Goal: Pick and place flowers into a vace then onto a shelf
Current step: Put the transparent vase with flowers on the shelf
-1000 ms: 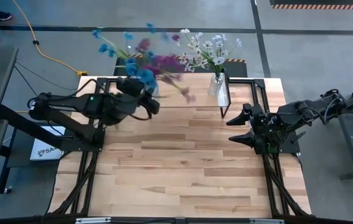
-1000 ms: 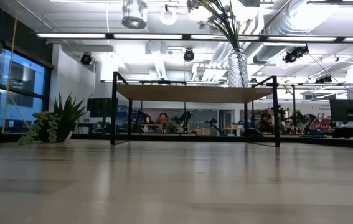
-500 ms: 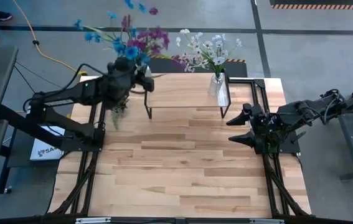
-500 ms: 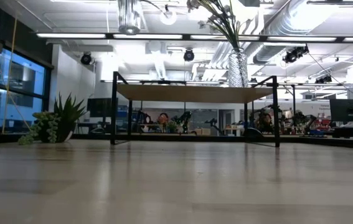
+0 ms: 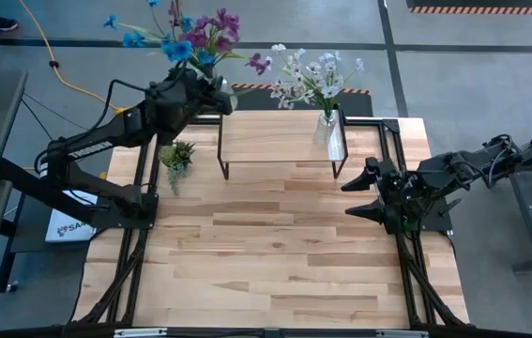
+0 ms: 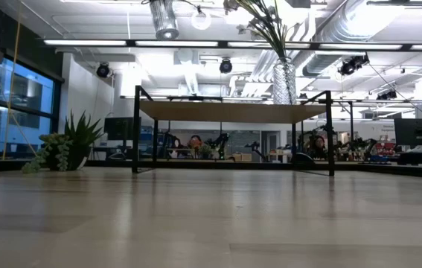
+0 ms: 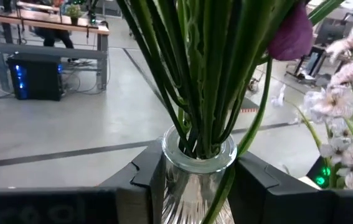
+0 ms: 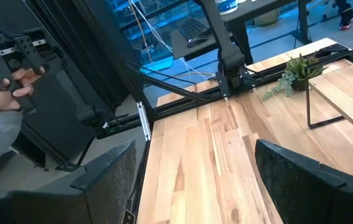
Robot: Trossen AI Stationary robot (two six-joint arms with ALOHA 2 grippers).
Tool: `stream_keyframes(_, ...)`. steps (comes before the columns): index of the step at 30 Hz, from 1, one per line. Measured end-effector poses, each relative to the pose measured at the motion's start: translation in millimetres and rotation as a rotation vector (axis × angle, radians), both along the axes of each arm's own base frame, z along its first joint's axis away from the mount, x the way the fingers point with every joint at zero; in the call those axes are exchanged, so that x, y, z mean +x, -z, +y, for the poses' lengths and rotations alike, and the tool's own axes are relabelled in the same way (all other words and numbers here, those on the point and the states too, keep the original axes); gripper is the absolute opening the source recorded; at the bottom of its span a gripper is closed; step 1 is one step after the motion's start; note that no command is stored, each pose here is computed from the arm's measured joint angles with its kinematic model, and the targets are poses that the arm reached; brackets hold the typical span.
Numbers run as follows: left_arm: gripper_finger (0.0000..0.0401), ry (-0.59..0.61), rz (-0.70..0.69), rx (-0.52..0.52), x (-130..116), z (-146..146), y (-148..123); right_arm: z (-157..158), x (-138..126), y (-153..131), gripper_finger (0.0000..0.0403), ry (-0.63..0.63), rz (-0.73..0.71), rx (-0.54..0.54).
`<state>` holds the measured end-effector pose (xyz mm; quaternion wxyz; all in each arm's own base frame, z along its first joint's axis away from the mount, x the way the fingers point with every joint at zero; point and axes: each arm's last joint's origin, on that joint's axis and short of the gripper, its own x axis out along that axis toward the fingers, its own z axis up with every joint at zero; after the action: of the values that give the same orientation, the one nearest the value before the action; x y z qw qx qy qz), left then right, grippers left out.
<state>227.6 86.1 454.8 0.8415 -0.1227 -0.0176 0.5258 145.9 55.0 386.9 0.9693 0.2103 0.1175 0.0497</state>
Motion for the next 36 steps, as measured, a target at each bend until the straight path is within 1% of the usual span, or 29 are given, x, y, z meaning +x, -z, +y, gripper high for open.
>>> stream_keyframes(12,0.0161,-0.045,-0.015,0.012,-5,20,-2,0,0,0,0.0317,0.000,0.000,0.001)
stream_keyframes(16,0.0161,-0.036,-0.011,-0.013,5,28,6,0,0,0,0.0317,-0.001,0.000,0.001)
stream_keyframes(21,0.0161,0.005,-0.008,-0.059,19,39,18,1,0,0,0.0317,-0.019,0.002,0.006)
stream_keyframes(26,0.0161,0.002,0.029,-0.085,32,44,30,1,0,0,0.0317,-0.023,0.006,0.025)
stream_keyframes(31,0.0161,-0.008,0.008,-0.107,36,46,34,1,0,0,0.0317,-0.042,0.008,0.031)
stream_keyframes(36,0.0161,-0.039,-0.025,-0.111,32,51,32,1,0,0,0.0317,-0.045,0.008,0.032)
